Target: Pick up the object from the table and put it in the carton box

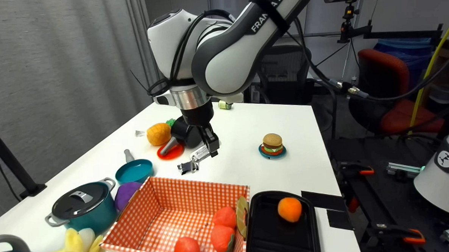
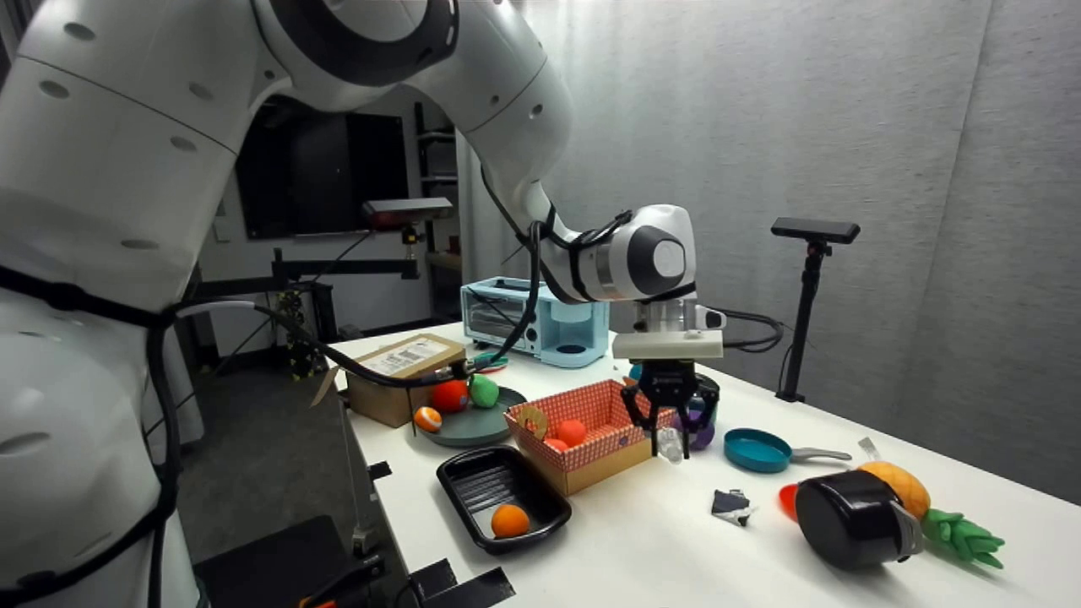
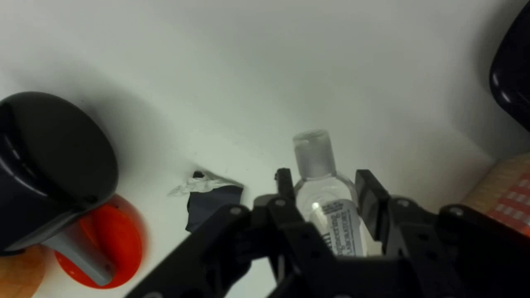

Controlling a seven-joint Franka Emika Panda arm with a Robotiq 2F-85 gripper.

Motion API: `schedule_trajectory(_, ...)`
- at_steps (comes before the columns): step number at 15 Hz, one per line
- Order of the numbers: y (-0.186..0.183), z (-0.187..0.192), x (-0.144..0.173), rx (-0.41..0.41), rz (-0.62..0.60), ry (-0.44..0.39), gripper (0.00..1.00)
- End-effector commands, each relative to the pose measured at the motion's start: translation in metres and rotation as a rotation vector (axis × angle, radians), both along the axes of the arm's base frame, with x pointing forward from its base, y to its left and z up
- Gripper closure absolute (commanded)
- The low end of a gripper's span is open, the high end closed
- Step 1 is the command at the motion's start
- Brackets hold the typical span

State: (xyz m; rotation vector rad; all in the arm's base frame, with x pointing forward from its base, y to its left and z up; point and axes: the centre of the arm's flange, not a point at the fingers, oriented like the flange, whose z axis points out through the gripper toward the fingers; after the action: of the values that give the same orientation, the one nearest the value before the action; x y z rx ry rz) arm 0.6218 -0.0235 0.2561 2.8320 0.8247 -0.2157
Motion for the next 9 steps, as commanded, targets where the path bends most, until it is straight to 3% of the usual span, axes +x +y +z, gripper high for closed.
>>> schedule_trajectory(1,0.044,0.017,-0.014,-0.030,0.040,-0.043,0.84)
schedule_trajectory(9,0.126,0.040,-0.027,-0.069,0.118,-0.101,0.84)
